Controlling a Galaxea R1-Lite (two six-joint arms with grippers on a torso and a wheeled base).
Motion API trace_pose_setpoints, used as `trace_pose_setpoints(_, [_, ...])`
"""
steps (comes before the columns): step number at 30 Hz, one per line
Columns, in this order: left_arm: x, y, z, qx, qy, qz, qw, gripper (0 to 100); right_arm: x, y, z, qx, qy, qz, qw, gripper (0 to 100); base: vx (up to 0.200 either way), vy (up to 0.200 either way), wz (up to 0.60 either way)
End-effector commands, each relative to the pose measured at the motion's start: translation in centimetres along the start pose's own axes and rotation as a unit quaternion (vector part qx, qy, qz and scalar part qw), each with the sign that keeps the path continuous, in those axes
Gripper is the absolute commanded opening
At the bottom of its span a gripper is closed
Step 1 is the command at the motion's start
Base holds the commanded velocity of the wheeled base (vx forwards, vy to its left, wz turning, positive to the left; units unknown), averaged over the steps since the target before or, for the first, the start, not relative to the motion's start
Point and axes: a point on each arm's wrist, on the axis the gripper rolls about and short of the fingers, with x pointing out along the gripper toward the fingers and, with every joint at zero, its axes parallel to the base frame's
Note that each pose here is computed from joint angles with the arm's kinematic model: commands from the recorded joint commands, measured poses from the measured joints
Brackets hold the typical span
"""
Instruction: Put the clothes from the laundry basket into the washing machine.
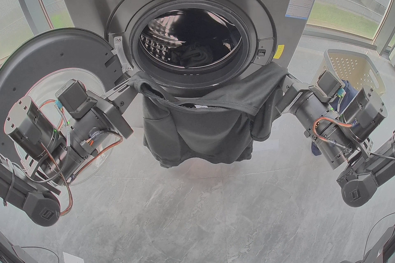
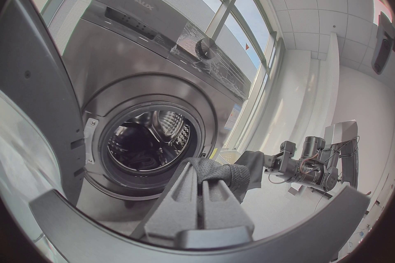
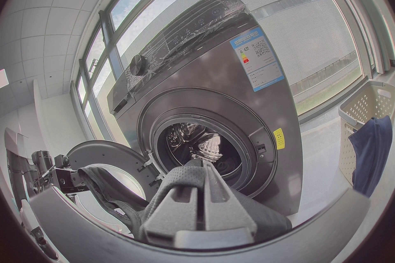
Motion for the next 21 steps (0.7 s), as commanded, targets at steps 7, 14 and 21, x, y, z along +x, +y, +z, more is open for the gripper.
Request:
trace_pose_setpoints(7, [1.5, -0.8, 0.5, -0.003, -0.02, -0.032, 0.9993, 0, -1.2, 0.9, -2.2, 0.005, 0.05, 0.025, 0.9984, 0, 0.0, 0.0, 0.0])
trace_pose_setpoints(14, [3.1, -0.5, 0.1, -0.001, -0.024, -0.048, 0.9985, 0, -0.8, 0.5, -5.1, -0.001, 0.09, 0.019, 0.9958, 0, 0.0, 0.0, 0.0])
trace_pose_setpoints(21, [4.6, -1.2, 0.7, -0.001, -0.044, -0.075, 0.9962, 0, -0.6, 1.5, -9.2, 0.001, 0.141, 0.033, 0.9895, 0, 0.0, 0.0, 0.0])
